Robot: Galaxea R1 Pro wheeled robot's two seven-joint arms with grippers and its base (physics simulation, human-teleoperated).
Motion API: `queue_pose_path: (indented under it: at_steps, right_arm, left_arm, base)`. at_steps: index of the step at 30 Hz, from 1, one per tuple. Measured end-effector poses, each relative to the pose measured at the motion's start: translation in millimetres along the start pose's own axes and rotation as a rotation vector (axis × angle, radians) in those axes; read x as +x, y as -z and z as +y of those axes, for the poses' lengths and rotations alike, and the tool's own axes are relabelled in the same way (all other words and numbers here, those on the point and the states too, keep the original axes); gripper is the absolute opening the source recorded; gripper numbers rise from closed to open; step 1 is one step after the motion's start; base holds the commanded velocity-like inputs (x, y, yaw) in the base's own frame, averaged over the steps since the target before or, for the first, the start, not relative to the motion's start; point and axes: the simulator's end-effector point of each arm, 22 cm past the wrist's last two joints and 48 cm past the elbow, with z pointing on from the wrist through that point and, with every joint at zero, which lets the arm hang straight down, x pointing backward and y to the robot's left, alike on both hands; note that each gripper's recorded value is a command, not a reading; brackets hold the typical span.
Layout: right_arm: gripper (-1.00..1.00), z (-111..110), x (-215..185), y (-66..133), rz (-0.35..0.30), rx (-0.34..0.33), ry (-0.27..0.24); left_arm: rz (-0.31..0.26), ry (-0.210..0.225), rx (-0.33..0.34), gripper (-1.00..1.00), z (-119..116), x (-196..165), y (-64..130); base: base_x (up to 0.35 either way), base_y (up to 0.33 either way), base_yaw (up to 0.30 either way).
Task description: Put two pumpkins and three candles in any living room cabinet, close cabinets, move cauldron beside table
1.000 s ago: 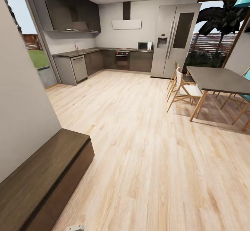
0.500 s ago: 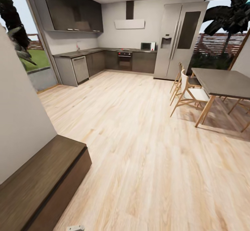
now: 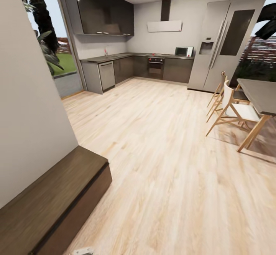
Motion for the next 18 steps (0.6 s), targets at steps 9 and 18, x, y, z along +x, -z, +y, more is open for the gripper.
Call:
queue_pose_path:
  at_steps: [9, 18]
  right_arm:
    - [1.00, -0.1, 0.3, 0.0, 0.001, 0.000, 0.002]
    - [1.00, -0.1, 0.4, 0.0, 0.001, 0.000, 0.004]
  left_arm:
    - [0.000, 0.001, 0.005, 1.00, -3.4, 0.1, 0.2]
    - [0.000, 0.001, 0.006, 1.00, -3.8, 0.1, 0.2]
  base:
    - [0.000, 0.000, 0.285]
    - [0.000, 0.000, 0.285]
